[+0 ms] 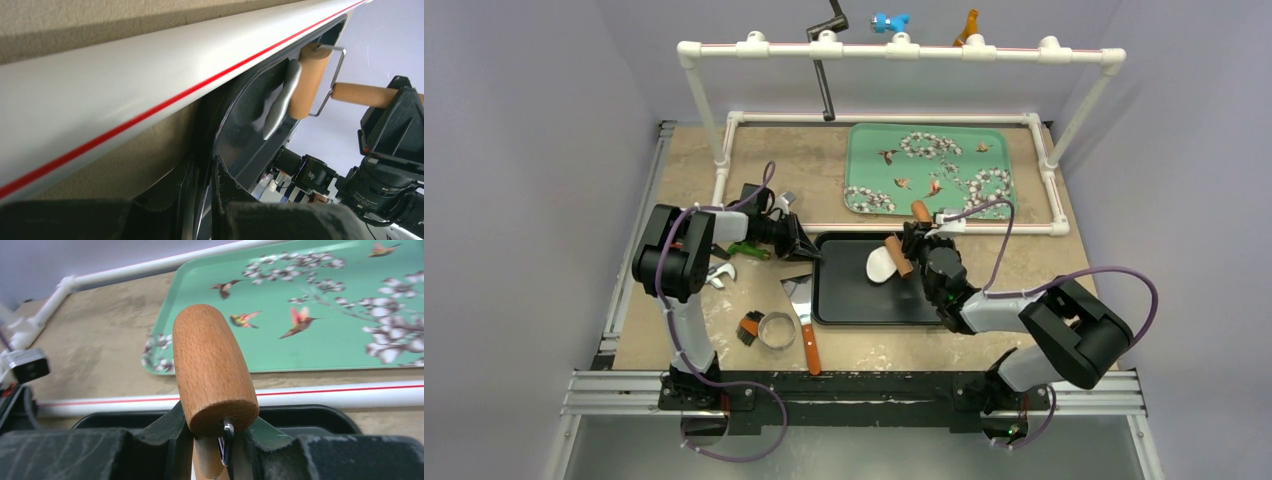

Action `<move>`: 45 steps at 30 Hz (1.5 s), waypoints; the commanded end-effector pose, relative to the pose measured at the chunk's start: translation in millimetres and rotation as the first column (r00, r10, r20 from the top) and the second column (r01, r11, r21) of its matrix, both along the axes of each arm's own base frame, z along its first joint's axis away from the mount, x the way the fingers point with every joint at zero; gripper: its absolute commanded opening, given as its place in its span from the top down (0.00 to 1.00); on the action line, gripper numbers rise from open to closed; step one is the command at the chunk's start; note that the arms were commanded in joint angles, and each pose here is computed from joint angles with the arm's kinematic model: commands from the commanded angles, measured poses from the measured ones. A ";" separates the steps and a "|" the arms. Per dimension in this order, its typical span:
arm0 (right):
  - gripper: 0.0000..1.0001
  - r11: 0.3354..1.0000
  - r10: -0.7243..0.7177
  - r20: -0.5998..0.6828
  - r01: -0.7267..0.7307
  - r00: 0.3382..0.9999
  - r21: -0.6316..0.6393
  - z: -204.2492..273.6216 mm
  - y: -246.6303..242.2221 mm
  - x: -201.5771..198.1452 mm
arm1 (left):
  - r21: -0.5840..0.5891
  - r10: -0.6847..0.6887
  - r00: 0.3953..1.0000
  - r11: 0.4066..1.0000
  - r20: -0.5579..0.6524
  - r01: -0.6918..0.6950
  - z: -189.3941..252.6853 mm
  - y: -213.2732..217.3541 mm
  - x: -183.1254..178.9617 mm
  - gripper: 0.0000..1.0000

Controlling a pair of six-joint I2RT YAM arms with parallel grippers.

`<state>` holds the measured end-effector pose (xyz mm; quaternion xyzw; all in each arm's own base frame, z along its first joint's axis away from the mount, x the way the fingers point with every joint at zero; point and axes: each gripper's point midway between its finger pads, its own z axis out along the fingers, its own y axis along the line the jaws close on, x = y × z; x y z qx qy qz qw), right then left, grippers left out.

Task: Roll out the dumpling wrappers from the dough

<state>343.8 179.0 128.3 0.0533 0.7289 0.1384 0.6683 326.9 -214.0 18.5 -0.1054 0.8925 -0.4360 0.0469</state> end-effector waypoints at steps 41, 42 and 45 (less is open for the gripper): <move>1.00 0.953 -0.044 0.139 0.084 0.989 -0.290 5.9 20.4 -18.8 | 0.176 0.104 0.992 0.980 -0.070 -0.091 -49.1 24.4 3.0 1.00; 1.00 0.952 -0.053 0.128 0.089 0.990 -0.293 0.9 17.9 -20.1 | 0.177 0.104 0.992 0.980 -0.071 -0.091 -49.1 24.4 2.8 1.00; 1.00 0.943 -0.103 0.105 0.131 0.989 -0.306 -10.7 5.4 -24.2 | 0.176 0.105 0.992 0.980 -0.072 -0.091 -49.2 24.7 3.1 1.00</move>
